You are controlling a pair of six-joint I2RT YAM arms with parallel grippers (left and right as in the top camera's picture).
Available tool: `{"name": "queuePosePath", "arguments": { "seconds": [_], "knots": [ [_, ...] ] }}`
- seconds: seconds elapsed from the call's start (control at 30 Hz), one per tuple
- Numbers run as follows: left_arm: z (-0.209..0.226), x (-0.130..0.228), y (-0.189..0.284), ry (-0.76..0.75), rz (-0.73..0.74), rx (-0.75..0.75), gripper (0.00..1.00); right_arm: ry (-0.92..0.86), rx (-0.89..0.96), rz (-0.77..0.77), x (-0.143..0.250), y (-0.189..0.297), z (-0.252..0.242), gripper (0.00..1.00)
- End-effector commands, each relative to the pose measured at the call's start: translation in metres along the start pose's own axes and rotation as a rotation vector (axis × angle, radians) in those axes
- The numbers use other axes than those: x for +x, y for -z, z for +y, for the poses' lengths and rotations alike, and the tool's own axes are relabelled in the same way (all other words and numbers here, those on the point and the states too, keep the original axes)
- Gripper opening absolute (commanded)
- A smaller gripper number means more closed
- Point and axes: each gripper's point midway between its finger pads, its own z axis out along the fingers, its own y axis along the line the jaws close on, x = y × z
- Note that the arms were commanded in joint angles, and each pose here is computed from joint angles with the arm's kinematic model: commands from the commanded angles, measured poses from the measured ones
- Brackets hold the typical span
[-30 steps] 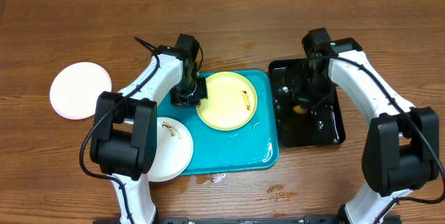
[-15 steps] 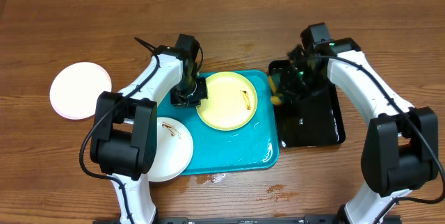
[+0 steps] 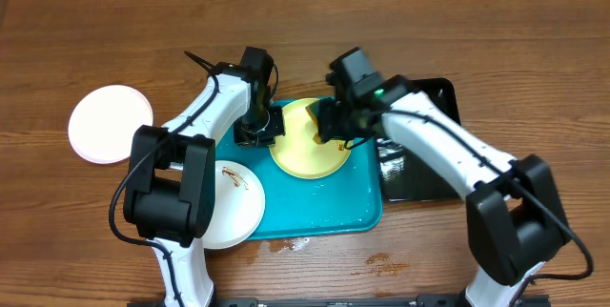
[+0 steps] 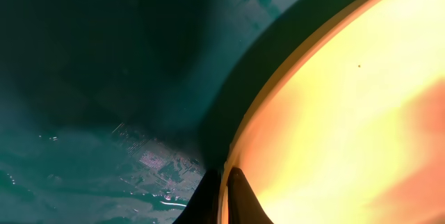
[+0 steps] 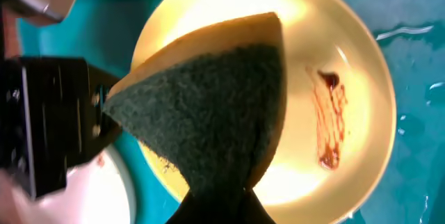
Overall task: Clean dirty plates on tray and stack at the side
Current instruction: 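Scrub the yellow plate with the sponge while the left gripper holds its rim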
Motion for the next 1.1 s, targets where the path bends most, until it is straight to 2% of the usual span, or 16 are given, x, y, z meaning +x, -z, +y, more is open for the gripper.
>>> {"name": "queuePosePath", "arguments": {
  "seconds": [0.0,0.13,0.47,0.93,1.07],
  "knots": [
    [0.015,0.013,-0.025,0.018,0.063,-0.068,0.04,-0.039,0.155,-0.166,-0.024,0.007,-0.007,0.04],
    [0.015,0.013,-0.025,0.018,0.063,-0.068,0.04,-0.01,0.235,-0.239,-0.027,0.007,-0.008,0.04],
    [0.016,0.014,-0.024,0.019,0.067,-0.069,0.04,-0.002,0.273,-0.361,-0.04,-0.004,-0.02,0.04],
    [0.016,0.015,-0.024,0.02,0.069,-0.07,0.04,0.008,0.243,-0.487,-0.044,-0.026,-0.035,0.04],
    [0.016,0.015,-0.024,0.02,0.069,-0.07,0.04,0.067,0.241,-0.502,-0.047,-0.026,-0.033,0.04]
  ]
}}
